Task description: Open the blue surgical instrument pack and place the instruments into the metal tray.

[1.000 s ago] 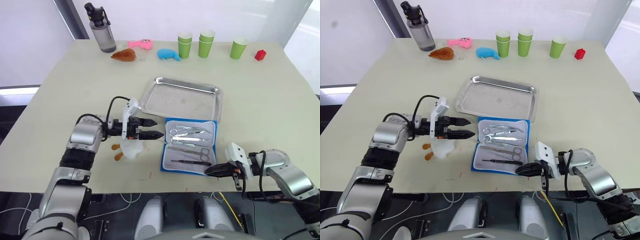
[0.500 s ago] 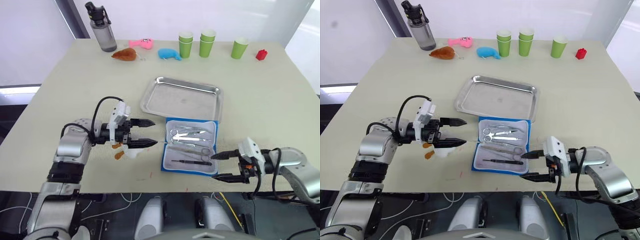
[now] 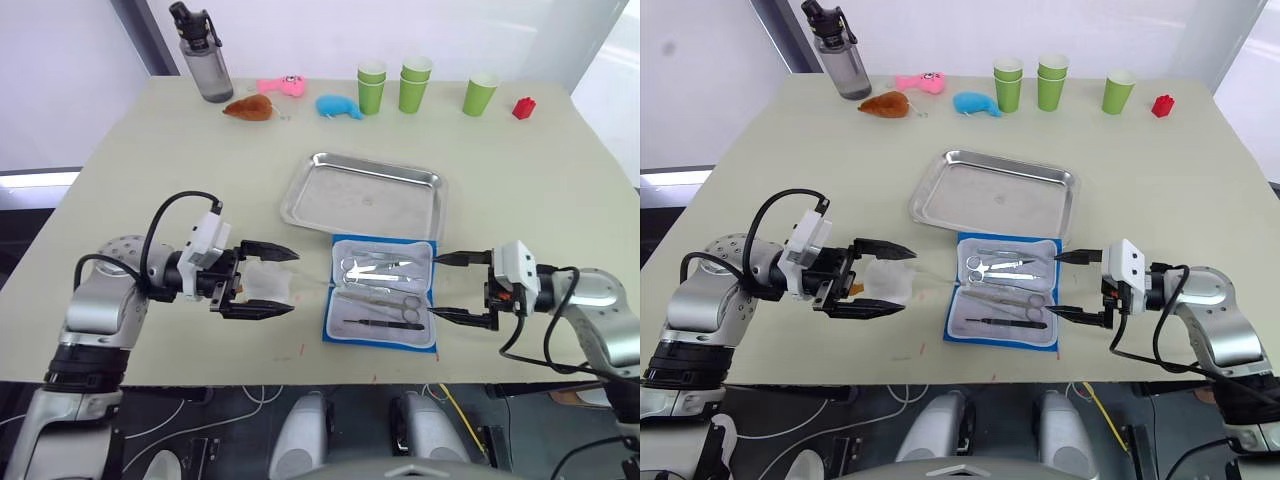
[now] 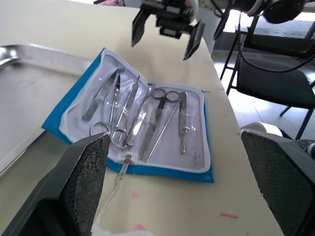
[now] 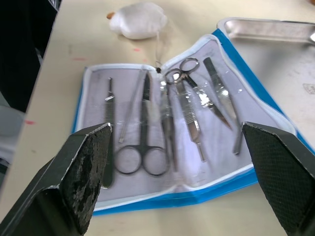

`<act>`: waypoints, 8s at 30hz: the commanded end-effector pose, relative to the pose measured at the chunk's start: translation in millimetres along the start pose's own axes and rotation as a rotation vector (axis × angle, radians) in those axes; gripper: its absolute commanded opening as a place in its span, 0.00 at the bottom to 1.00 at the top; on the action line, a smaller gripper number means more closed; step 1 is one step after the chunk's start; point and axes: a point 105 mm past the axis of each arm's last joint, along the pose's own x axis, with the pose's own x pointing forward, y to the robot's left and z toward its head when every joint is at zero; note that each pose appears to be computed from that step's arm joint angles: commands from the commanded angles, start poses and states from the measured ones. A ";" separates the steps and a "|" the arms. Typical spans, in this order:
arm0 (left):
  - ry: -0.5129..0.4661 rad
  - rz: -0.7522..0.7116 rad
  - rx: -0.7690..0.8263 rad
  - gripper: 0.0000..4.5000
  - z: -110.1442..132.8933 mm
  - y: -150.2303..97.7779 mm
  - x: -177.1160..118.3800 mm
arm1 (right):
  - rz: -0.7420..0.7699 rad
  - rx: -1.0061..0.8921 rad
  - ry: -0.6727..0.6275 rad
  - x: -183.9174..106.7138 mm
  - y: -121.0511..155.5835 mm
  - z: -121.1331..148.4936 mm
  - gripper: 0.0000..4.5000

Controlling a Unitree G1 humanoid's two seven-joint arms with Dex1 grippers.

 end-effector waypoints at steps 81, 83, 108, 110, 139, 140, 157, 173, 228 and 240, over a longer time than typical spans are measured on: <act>-0.047 -0.111 0.079 1.00 13.6 -19.5 -0.5 | -0.153 0.390 0.077 -15.6 -2.9 -26.0 0.98; -0.050 -0.114 0.083 1.00 15.6 -19.5 0.5 | -0.189 0.447 0.084 -11.5 -7.9 -28.9 0.98; -0.057 -0.100 0.095 1.00 23.2 -15.6 8.9 | -0.056 0.646 0.058 23.2 6.4 -21.9 0.01; -0.057 -0.100 0.094 1.00 23.5 -15.8 9.0 | -0.041 0.654 0.067 24.4 10.3 -22.2 0.01; -0.052 -0.097 0.074 1.00 19.8 -18.4 7.2 | -0.024 0.542 0.218 23.2 -13.7 -40.7 0.01; -0.052 -0.098 0.073 1.00 19.7 -18.6 7.2 | -0.020 0.535 0.222 24.6 -14.3 -41.1 0.01; -0.050 -0.082 0.069 1.00 17.4 -18.6 5.6 | -0.016 0.459 0.227 22.1 -17.4 -39.1 0.14; -0.060 -0.082 0.082 1.00 18.5 -15.8 2.0 | -0.043 0.174 0.034 -19.5 -7.1 6.3 0.71; -0.054 -0.083 0.092 1.00 14.5 -4.6 1.3 | 0.161 0.358 0.288 41.1 41.6 -113.5 0.97; -0.016 -0.046 0.098 1.00 11.6 2.8 -4.5 | 0.150 0.311 0.271 45.9 38.0 -112.7 0.97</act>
